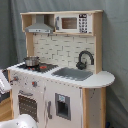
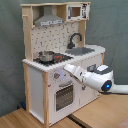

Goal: Play with the kitchen

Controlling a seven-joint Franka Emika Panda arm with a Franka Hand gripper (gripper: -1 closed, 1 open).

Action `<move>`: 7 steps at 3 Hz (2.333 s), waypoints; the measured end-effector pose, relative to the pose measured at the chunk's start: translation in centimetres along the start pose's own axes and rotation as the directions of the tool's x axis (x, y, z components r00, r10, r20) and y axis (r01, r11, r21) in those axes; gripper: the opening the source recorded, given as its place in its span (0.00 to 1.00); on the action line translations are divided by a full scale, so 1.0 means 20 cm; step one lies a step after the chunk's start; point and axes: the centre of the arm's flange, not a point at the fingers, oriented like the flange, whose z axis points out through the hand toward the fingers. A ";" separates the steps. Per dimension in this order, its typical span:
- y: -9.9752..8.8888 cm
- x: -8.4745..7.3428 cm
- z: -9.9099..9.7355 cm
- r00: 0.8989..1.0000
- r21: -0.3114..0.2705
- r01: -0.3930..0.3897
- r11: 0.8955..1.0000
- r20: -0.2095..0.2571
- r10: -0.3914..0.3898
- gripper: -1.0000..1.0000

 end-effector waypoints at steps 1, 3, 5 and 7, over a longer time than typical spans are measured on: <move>0.05 -0.01 -0.02 0.996 -0.025 0.093 0.995 0.000 -0.094 1.00; -0.03 -0.11 -0.10 0.981 -0.070 0.192 0.979 0.028 -0.190 1.00; -0.17 -0.10 -0.03 0.998 -0.063 0.056 0.996 -0.002 -0.056 1.00; -0.22 -0.12 0.11 0.995 -0.058 -0.082 0.995 -0.055 0.079 1.00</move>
